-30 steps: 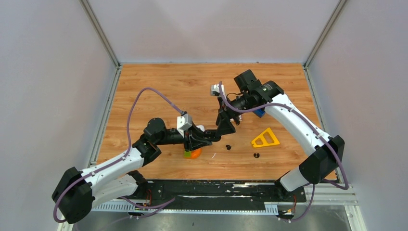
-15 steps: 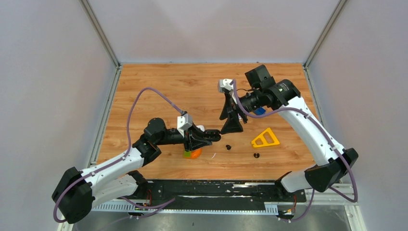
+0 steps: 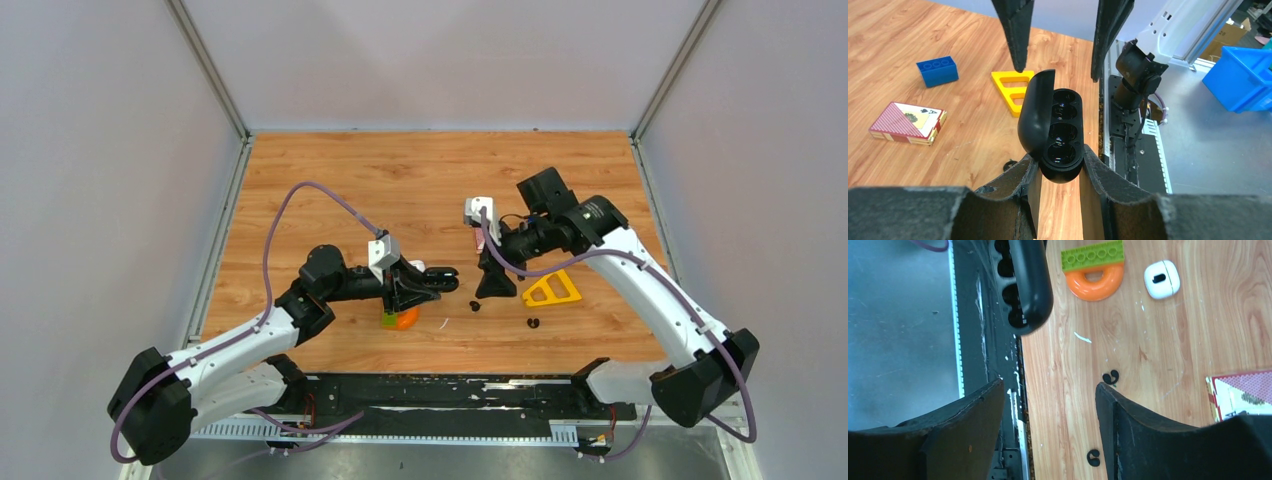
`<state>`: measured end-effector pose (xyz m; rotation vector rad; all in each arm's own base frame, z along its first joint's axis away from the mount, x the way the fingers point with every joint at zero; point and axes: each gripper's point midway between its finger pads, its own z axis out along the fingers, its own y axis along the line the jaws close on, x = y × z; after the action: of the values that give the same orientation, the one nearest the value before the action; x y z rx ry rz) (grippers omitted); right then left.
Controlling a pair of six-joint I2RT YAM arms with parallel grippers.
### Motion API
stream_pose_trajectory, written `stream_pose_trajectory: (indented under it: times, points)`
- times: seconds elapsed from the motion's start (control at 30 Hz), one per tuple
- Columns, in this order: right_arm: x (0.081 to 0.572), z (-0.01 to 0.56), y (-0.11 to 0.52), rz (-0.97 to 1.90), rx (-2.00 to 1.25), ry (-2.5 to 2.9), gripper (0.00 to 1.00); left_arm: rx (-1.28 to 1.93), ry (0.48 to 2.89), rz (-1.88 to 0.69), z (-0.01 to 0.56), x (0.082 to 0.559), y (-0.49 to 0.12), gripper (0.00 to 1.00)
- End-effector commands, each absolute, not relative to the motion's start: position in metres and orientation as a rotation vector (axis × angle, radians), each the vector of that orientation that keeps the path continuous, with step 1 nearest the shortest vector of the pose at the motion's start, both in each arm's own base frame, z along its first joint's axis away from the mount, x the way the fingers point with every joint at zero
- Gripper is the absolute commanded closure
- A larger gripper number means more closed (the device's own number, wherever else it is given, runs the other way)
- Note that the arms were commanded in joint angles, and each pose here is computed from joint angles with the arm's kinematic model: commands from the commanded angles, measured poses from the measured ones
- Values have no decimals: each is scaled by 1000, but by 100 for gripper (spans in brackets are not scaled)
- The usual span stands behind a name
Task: Insert the wireless bluetooth earbuds into the charging case
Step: Open the charging case, then pick up the earbud from the center of the board.
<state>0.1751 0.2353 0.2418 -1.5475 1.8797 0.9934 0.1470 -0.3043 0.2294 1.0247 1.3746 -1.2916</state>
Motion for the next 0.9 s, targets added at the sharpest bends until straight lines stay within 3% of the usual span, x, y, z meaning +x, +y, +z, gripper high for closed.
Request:
stream_pose_trajectory:
  times: [0.0,0.33,0.43,0.6,0.87]
  points:
    - [186,235,221,866,-1537,1808,34,993,1325,-1275,249,149,-303,100]
    - [206,201,183,1176,-1223,2045,43,985,1316,-1246,254,148,-298,100]
    - [217,172,162,1106,-1129,2244,49,987,1315,-1250,255,147,-297,100]
    - [226,129,138,896,-1047,2446,49,987,1296,-1249,259,146,-297,100]
    - [247,96,154,971,-974,2583,48,989,1305,-1261,257,145,-298,100]
